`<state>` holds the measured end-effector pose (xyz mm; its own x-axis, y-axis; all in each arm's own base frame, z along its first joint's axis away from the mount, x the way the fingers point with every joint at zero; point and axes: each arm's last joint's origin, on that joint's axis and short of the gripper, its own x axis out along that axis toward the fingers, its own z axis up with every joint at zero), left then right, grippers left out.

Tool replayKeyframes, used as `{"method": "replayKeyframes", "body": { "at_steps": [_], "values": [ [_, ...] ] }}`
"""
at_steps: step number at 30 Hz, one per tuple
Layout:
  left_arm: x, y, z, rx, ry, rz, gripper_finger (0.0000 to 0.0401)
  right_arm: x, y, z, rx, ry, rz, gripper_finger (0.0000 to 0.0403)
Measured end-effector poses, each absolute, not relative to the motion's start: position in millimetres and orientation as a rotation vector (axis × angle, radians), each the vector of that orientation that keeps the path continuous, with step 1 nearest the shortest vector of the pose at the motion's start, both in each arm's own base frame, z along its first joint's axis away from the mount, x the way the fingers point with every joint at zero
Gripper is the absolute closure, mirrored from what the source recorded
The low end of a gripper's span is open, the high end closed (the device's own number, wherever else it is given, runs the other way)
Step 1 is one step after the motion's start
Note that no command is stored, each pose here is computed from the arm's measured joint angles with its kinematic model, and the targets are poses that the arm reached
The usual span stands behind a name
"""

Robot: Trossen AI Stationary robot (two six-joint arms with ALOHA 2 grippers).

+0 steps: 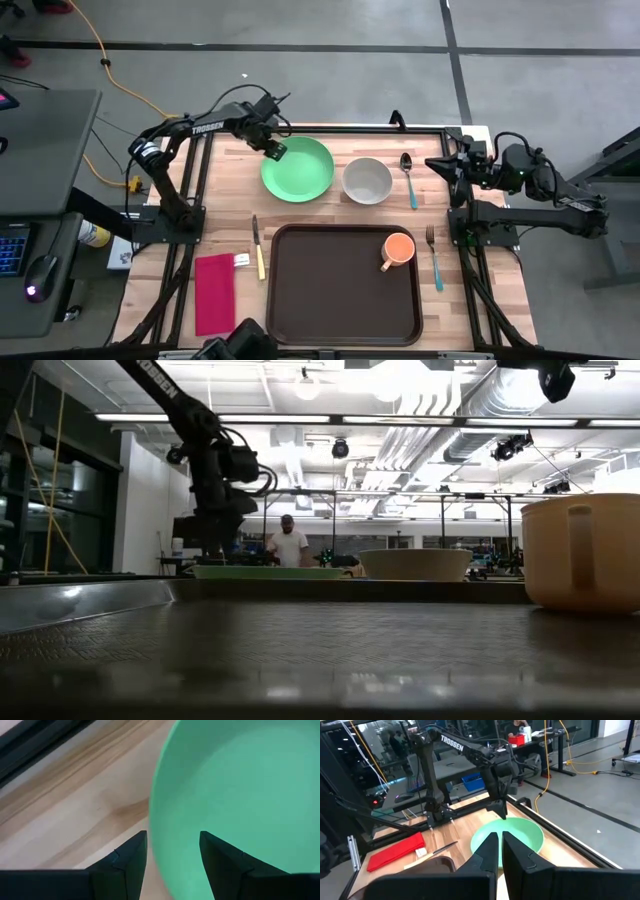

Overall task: Set up tray
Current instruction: Put the green plate on the black serving tray to the bottom left of the orange mug

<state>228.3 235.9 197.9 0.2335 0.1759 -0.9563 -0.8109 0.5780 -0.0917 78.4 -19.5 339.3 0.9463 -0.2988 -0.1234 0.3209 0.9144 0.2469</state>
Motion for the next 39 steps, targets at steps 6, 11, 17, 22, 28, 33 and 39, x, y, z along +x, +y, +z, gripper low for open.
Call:
{"method": "replayKeyframes", "body": {
  "at_steps": [6,11,17,22,28,33,39],
  "values": [
    [224,230,187,-0.655,1.204,0.796,0.019,79,-20,339,0.27,0.084,-0.321,0.0402],
    [221,226,177,-0.676,1.218,0.773,0.019,78,-20,339,0.292,0.08,-0.322,0.0402],
    [219,222,171,-0.705,1.227,0.733,0.019,79,-19,339,0.294,0.083,-0.303,0.0402],
    [220,220,168,-0.731,1.203,0.691,0.0211,79,-18,339,0.296,0.086,-0.274,0.0402],
    [221,219,167,-0.708,1.214,0.673,0.0265,79,-18,339,0.296,0.087,-0.273,0.0402],
    [221,219,167,-0.706,1.213,0.672,0.0319,79,-18,339,0.297,0.088,-0.261,0.0402],
    [221,219,167,-0.684,1.221,0.645,0.0382,79,-17,339,0.299,0.092,-0.233,0.0402]
  ]
}}
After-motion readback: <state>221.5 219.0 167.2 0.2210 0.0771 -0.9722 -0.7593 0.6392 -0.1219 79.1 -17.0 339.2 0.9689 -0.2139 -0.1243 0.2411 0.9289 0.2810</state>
